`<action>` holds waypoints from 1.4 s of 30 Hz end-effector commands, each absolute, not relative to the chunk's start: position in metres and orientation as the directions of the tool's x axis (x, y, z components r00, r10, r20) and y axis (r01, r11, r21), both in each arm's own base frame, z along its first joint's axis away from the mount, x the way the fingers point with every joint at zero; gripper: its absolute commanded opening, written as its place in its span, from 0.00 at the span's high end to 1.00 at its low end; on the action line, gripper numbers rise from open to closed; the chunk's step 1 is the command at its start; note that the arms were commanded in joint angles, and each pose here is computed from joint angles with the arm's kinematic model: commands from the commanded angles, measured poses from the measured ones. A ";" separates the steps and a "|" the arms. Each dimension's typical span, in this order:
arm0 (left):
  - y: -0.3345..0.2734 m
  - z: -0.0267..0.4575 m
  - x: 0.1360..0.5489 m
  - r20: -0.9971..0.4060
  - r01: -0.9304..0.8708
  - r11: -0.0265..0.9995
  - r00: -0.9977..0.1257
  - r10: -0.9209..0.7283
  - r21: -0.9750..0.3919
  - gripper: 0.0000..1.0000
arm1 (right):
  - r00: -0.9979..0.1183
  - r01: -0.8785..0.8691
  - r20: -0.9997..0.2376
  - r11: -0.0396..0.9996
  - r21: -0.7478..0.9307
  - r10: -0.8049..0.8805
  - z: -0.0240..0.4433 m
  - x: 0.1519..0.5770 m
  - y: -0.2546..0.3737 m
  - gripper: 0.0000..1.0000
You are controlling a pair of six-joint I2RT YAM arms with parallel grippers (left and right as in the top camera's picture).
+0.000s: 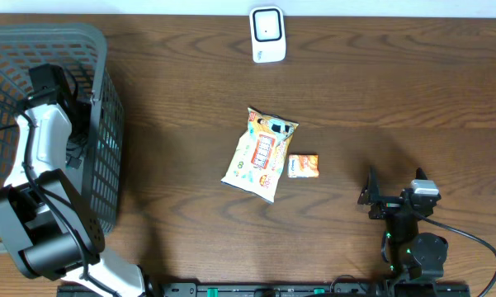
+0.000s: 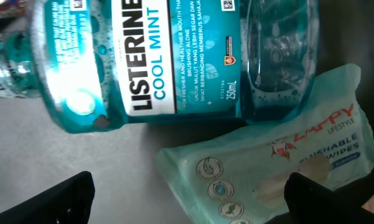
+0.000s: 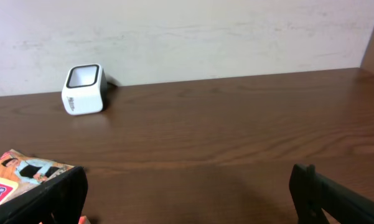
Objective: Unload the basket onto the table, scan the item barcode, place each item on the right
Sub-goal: 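Return the left gripper into the basket and grasp the green wipes pack, then carry the green wipes pack out and place it beside the orange packet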
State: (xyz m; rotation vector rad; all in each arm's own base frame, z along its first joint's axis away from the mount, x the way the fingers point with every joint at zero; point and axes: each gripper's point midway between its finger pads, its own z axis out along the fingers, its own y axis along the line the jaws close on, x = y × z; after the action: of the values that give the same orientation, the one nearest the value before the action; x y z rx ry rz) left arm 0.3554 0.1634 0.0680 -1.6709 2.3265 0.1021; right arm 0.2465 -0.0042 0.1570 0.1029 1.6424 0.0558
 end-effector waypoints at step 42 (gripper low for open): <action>0.148 0.104 0.376 -0.208 -0.814 0.478 -0.432 -0.878 -0.329 0.92 | -0.068 0.049 -0.993 0.995 0.090 0.093 0.157 0.246 -0.008 0.01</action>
State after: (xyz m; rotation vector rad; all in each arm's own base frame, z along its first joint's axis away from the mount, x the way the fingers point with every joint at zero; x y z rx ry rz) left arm 0.3758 0.1415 0.0557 -1.4971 2.4769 -0.2296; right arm 0.2465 -0.0042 0.1571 0.1028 1.6420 0.0558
